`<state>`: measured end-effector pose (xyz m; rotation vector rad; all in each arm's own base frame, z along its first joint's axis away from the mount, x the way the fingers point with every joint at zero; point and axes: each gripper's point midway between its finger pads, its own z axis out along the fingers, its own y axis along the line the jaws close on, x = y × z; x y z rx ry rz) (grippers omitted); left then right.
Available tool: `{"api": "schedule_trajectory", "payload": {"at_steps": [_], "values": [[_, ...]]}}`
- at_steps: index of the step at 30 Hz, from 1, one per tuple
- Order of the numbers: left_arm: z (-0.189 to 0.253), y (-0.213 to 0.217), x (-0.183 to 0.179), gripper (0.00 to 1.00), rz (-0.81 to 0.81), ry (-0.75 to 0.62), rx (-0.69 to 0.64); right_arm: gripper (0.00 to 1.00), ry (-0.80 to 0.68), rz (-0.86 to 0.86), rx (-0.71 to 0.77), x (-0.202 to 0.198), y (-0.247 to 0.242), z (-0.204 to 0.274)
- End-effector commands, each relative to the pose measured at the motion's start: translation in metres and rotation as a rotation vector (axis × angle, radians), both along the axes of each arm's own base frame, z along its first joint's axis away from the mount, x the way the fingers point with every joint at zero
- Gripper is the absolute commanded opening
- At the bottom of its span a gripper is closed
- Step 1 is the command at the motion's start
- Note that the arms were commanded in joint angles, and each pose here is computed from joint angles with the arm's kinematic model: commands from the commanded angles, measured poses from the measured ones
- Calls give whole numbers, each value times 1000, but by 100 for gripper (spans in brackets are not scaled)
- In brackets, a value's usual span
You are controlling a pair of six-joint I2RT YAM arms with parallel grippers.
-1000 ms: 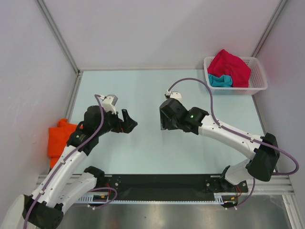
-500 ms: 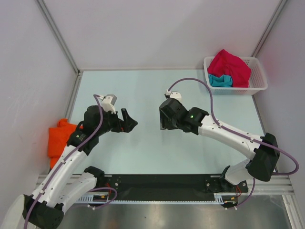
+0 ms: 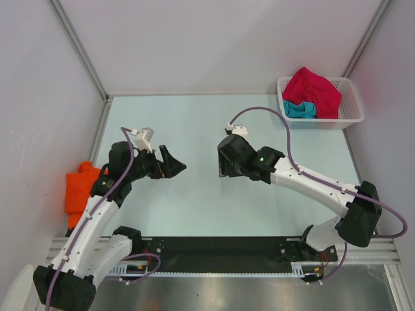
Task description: Fold and stack the t-shirts
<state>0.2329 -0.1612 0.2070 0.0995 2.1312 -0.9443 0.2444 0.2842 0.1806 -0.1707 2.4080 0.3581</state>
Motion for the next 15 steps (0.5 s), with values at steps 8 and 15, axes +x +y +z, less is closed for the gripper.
{"api": "schedule_trajectory", "payload": {"at_steps": [8,15], "values": [[-31,124,43,99,644,273,213,57,-57,-11,63,-4,-6,27],[-79,217,35,99,931,485,535,57,-91,-18,40,-5,-23,38]]}}
